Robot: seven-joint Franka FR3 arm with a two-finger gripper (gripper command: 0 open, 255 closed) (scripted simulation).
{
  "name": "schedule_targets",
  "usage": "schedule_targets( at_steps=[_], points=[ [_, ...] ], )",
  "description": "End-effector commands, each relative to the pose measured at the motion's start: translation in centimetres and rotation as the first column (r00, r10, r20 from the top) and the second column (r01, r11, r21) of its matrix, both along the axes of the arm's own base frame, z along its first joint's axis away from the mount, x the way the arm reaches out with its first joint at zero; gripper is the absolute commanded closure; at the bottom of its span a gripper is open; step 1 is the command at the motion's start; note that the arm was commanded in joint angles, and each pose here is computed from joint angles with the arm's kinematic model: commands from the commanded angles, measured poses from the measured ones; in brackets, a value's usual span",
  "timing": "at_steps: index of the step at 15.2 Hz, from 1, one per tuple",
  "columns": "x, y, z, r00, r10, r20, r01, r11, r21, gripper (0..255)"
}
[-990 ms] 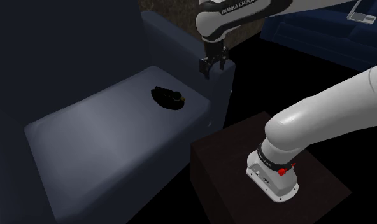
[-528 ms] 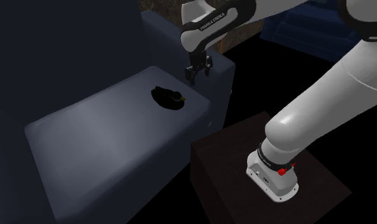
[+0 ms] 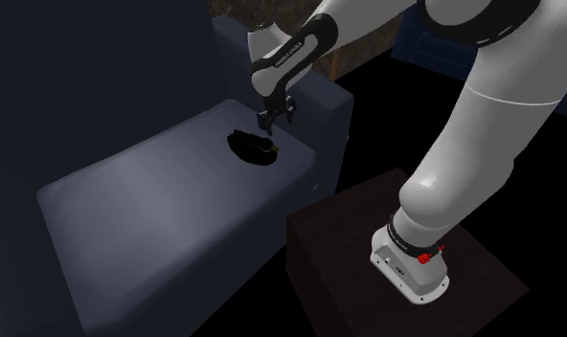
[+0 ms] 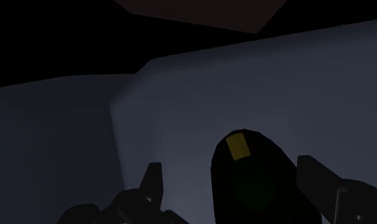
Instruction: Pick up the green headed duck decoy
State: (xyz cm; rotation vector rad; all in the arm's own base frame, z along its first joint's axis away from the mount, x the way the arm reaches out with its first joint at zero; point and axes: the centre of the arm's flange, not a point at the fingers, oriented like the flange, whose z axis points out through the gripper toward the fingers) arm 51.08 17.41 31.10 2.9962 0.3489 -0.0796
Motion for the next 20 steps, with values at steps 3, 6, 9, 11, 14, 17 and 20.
schedule_targets(
  at_steps=[3,6,9,11,14,17,20],
  points=[
    [3.2,2.8,-3.5,1.000,0.005,0.011,-0.005,1.000,0.000,0],
    [5.1,4.3,-5.5,1.000,0.008,0.017,-0.008,1.000,-0.001,0],
    [5.1,4.3,-7.1,1.000,0.008,0.017,-0.008,1.000,-0.001,0],
    [5.1,4.3,-8.1,1.000,0.008,0.017,-0.008,1.000,-0.001,0],
    [5.1,4.3,-9.5,1.000,0.008,0.017,-0.008,1.000,-0.001,0],
    [5.1,4.2,-9.6,1.000,0.008,0.017,-0.008,1.000,-0.001,255],
    [5.1,4.2,-9.5,1.000,0.008,0.017,-0.008,1.000,-0.001,255]
  ],
)
